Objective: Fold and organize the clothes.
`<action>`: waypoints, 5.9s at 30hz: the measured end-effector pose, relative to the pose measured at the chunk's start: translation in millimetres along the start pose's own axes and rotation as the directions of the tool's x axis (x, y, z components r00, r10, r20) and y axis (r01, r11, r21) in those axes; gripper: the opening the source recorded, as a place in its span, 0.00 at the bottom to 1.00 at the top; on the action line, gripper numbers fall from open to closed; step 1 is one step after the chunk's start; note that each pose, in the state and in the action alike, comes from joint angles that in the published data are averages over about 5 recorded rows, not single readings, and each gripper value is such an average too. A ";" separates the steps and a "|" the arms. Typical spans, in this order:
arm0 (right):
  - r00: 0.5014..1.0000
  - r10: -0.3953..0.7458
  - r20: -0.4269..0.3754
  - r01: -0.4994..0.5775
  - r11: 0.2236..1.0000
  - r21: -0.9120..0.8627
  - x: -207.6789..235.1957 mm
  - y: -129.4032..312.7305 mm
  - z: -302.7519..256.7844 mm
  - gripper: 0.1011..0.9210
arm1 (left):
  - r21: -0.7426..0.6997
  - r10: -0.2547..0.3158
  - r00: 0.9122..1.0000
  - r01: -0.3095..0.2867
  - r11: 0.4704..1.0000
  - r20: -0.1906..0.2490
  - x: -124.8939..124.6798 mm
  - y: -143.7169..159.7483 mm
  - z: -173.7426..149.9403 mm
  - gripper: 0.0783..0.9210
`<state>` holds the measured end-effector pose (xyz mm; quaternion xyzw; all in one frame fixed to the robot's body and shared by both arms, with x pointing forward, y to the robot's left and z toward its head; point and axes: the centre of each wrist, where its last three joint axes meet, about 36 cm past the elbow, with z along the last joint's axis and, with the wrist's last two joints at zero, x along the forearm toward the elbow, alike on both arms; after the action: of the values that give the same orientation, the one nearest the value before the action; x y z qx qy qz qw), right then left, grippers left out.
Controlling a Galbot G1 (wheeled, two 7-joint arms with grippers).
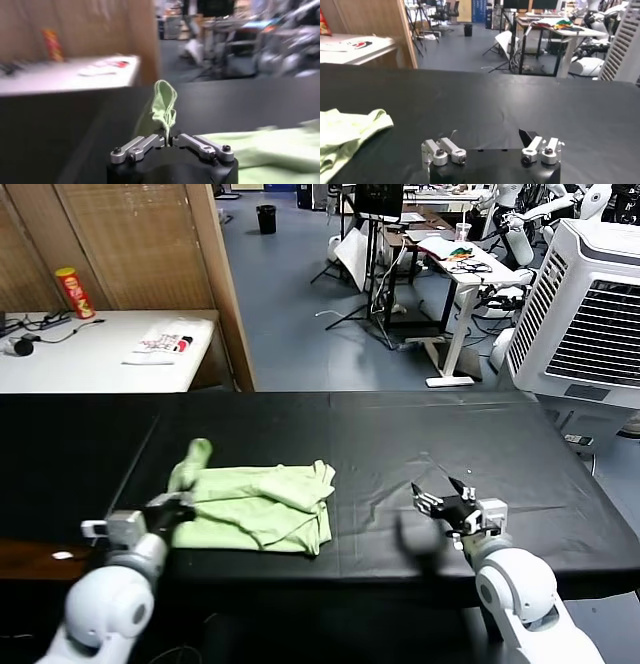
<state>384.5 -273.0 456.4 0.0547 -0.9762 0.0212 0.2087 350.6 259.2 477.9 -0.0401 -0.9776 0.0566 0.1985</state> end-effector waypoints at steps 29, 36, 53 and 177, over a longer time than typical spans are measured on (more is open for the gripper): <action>0.999 -0.040 -0.019 0.041 0.999 0.005 -5.1 22.1 10.6 0.85 | 0.194 0.157 0.988 -0.155 0.969 0.004 -27.6 -98.6 28.3 0.10; 0.997 -0.074 -0.013 0.074 0.997 0.020 -6.5 25.5 7.7 0.85 | 0.232 0.200 0.980 -0.194 0.953 -0.001 -29.5 -110.7 37.7 0.39; 0.942 -0.332 0.046 0.327 0.941 0.088 -47.3 97.1 -9.1 0.85 | 0.138 0.095 0.991 -0.107 0.985 0.093 -14.2 -40.5 37.9 0.85; 0.957 -0.290 0.030 0.290 0.957 0.000 6.3 89.2 13.7 0.85 | -0.171 0.164 0.940 -0.117 0.978 0.299 -2.0 -104.5 51.4 0.74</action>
<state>362.9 -185.9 444.9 0.1971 -0.9607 -0.0125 0.1951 326.4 150.7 443.4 -0.1154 -0.9928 0.0024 0.0336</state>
